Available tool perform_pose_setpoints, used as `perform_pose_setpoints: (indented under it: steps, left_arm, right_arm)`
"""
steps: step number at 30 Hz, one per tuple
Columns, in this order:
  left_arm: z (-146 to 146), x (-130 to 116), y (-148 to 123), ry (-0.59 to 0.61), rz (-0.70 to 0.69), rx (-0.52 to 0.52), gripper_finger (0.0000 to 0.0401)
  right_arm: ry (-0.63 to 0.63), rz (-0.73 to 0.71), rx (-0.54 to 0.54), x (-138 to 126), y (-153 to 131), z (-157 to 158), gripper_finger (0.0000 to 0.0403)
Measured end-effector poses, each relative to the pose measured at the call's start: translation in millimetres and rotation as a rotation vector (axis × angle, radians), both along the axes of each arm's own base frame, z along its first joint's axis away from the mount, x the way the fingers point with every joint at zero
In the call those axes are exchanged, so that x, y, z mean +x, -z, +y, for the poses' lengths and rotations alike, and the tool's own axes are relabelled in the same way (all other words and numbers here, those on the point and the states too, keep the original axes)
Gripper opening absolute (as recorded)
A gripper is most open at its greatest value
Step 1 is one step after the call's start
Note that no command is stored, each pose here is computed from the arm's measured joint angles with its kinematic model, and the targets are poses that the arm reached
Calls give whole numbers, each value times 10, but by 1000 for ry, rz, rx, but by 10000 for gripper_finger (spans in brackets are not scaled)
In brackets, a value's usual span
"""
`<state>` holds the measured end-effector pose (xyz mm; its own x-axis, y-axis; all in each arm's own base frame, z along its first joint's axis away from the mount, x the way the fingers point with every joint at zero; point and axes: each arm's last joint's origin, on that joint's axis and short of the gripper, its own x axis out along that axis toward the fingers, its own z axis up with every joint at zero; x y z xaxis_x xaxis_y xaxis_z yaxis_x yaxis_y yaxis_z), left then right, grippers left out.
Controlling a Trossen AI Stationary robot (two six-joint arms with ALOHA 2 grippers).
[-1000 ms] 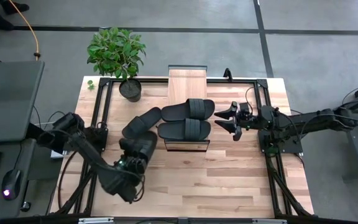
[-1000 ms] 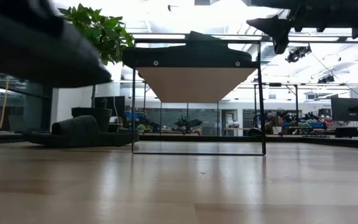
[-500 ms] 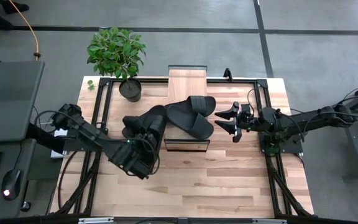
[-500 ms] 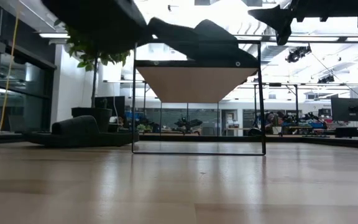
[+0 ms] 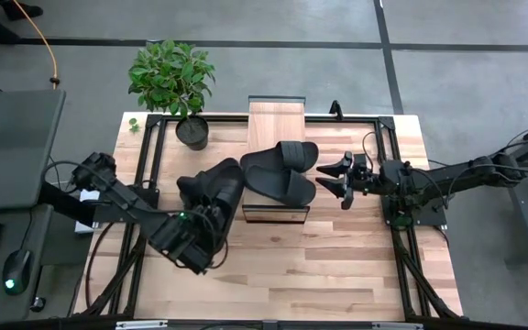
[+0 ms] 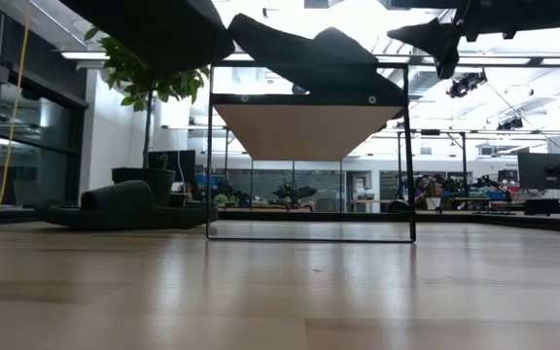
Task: Pick and place slides into the shelf
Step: Put the bottom black slipper on the shelf
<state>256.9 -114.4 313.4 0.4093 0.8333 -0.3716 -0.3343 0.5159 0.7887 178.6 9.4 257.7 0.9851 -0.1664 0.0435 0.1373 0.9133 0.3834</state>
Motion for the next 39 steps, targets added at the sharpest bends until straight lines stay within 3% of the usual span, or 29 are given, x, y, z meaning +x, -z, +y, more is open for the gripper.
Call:
perform_pose_setpoints:
  steps: [11,31,39]
  left_arm:
    - [-250,-130,18,74,8,-72,9]
    - [-230,-158,-2,107,120,-94,10]
    - [-146,-300,-171,106,87,-192,10]
  right_arm:
    - [18,6,2,-1,6,-5,193]
    - [16,9,3,0,10,-5,193]
    - [16,9,5,0,10,-5,193]
